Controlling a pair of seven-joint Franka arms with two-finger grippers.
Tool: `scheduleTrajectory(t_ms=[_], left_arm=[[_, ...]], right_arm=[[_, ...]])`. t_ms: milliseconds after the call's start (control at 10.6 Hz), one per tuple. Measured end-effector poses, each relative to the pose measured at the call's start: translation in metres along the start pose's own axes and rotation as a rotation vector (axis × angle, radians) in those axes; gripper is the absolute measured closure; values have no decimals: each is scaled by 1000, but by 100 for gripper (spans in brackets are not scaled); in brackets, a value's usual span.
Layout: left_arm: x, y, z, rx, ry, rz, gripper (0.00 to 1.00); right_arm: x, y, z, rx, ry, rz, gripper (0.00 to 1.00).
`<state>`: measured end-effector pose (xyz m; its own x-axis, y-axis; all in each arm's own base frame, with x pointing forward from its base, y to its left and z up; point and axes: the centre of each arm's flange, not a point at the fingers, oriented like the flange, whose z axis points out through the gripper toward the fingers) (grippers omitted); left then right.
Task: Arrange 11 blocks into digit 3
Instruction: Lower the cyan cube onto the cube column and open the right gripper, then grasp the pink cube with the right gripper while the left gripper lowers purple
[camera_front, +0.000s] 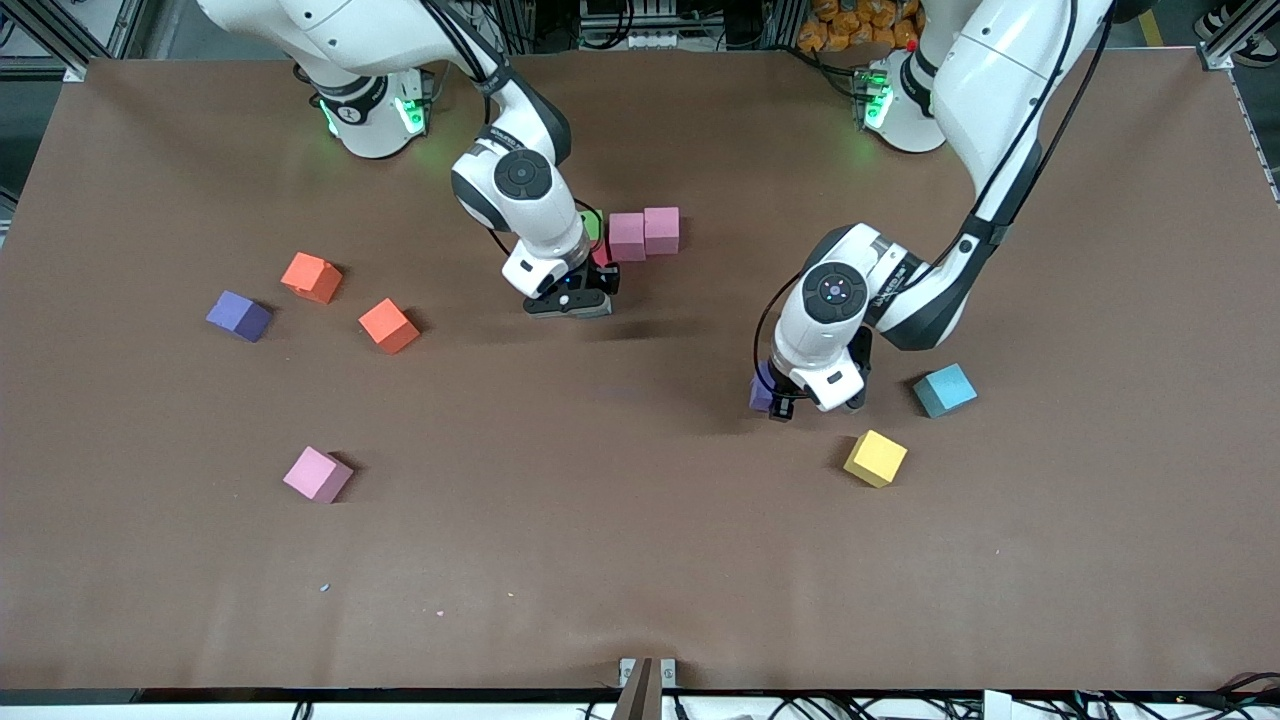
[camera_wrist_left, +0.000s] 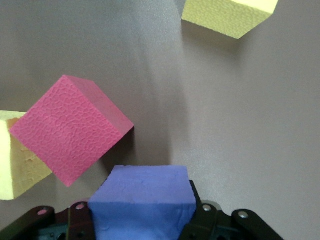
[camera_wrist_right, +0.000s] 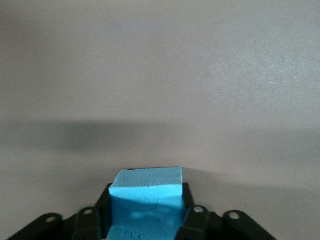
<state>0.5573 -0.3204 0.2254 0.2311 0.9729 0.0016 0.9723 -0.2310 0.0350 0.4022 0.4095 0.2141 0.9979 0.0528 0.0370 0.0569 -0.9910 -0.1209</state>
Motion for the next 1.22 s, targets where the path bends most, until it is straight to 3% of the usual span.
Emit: scheduleTrajectory(t_ms=[282,565,847,1224], left_arm=[[-6,-1,-1,-1,-4,-36,39],[-29,-5,-4,-2,-19,-119,39],[-87,-15,2,20,-25,-207,39],[-183,-28,7,25,-51,-287,39]], right_arm=[[11,6,-3,-5,14,-12,0],[60,23,-35,-51,10,-14,0],[113,62,-74,-79,18,9,0],[177,176,-98,-86,44,-196,0]])
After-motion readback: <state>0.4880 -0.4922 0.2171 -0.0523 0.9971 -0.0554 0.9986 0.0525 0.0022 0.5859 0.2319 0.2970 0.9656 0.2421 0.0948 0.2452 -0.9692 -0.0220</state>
